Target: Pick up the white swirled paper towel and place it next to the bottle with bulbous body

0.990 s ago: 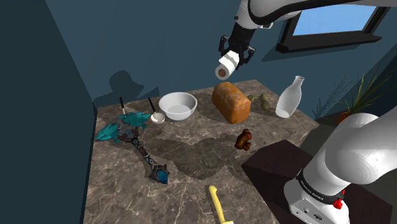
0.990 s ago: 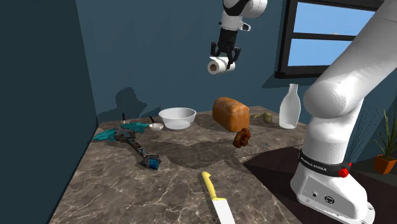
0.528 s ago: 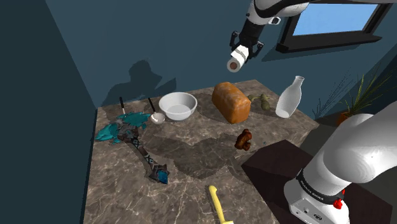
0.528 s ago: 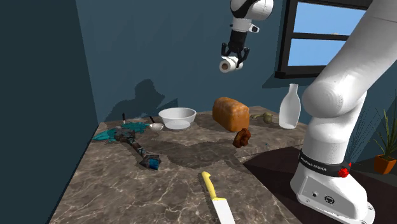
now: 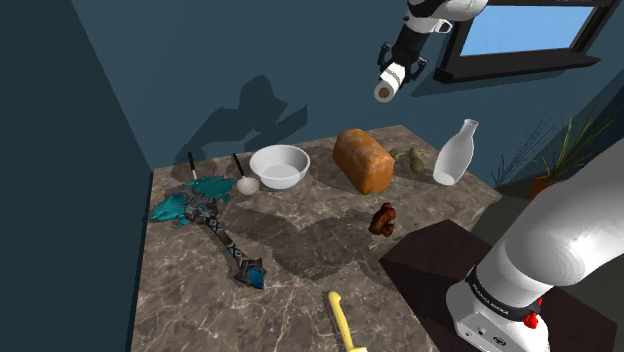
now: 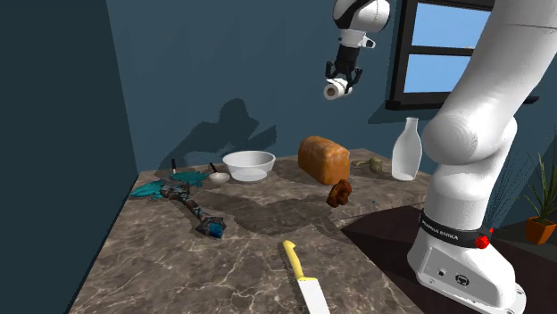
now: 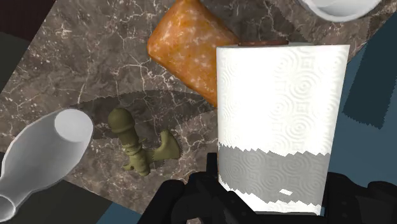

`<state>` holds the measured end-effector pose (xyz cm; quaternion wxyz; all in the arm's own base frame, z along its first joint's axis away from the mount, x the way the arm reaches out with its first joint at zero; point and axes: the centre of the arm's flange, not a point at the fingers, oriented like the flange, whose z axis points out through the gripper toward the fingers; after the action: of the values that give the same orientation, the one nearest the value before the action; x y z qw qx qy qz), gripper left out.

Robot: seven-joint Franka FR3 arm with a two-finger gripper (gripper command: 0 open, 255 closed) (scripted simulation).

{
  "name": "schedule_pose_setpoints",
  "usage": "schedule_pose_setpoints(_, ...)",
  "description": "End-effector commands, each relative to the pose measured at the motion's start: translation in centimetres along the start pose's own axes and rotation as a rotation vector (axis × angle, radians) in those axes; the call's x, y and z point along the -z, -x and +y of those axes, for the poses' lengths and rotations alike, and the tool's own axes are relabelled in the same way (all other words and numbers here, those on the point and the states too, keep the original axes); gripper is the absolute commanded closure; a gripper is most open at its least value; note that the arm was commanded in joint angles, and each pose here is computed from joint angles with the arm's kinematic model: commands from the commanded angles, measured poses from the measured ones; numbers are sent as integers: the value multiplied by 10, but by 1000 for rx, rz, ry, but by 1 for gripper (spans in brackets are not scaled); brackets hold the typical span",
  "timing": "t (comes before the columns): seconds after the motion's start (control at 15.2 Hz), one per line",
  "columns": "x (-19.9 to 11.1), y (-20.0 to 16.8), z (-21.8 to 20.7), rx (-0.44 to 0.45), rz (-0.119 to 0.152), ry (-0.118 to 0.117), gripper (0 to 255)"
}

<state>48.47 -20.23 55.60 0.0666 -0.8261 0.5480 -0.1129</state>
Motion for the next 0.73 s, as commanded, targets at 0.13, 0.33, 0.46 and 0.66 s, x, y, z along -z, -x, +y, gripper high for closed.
schedule_pose_setpoints(0.13,-5,-50,9,2,0,0,255)
schedule_pose_setpoints(0.33,-8,-89,17,2,0,0,255)
schedule_pose_setpoints(0.46,-10,-115,22,2,0,0,255)
schedule_pose_setpoints(0.66,-22,-133,28,2,0,0,255)
